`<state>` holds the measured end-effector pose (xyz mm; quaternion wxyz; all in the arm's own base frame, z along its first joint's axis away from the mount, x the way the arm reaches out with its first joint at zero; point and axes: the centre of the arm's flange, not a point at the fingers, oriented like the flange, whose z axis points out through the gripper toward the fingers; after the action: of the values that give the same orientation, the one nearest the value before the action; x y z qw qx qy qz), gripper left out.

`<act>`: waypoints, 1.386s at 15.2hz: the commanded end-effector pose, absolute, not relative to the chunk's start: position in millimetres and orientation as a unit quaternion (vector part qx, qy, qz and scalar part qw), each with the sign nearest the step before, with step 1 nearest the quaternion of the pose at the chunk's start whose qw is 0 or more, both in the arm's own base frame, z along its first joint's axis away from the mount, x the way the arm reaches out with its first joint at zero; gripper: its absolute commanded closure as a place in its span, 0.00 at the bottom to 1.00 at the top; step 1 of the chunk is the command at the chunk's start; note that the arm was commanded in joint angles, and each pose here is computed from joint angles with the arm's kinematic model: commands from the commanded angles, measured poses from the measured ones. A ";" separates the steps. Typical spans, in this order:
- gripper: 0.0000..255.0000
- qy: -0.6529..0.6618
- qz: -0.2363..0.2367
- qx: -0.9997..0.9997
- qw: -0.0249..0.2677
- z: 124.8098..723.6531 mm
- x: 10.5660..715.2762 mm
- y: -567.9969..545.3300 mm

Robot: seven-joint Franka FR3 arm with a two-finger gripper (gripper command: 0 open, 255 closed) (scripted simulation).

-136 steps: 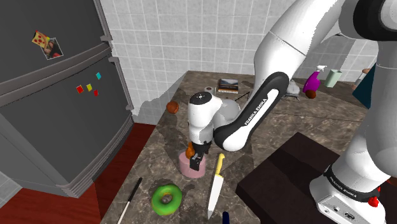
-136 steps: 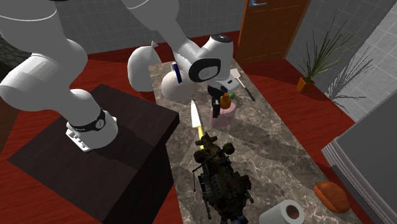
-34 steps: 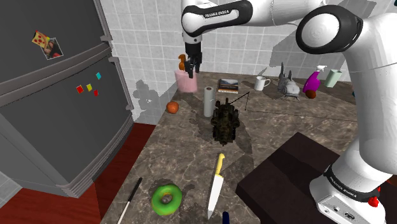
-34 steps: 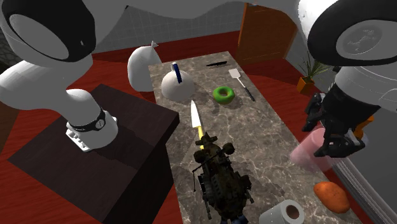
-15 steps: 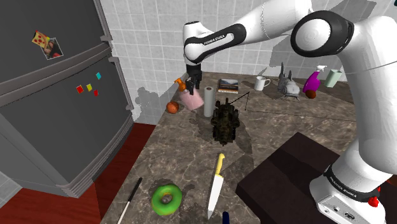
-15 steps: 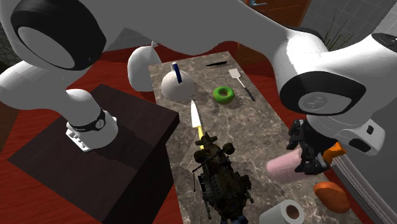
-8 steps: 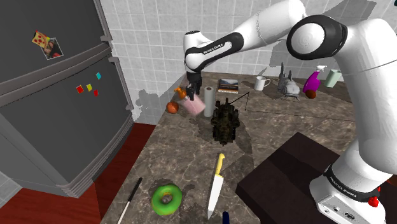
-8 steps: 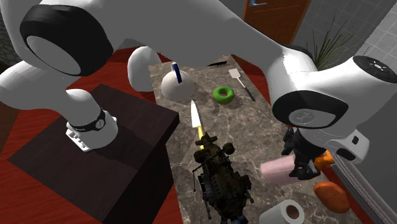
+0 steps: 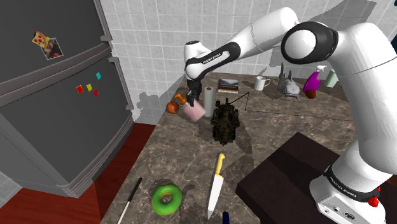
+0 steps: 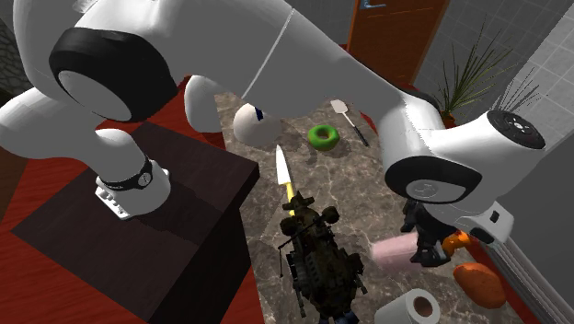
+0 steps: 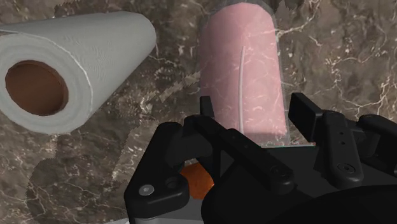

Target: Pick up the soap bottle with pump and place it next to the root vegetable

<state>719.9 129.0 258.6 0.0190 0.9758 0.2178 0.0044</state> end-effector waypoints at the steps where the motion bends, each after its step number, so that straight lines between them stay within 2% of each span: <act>1: 1.00 0.218 0.005 0.976 0.019 249.5 719.9 129.5; 11: 1.00 0.218 0.005 0.976 0.019 197.7 720.0 129.5; 19: 1.00 0.218 0.005 0.976 0.019 197.7 720.0 129.5; 20: 0.00 0.218 0.005 0.976 0.019 199.6 717.2 132.8; 21: 0.00 0.218 0.005 0.976 0.019 201.7 717.4 133.6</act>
<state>718.9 133.3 204.0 0.0191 0.9758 0.2177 0.0081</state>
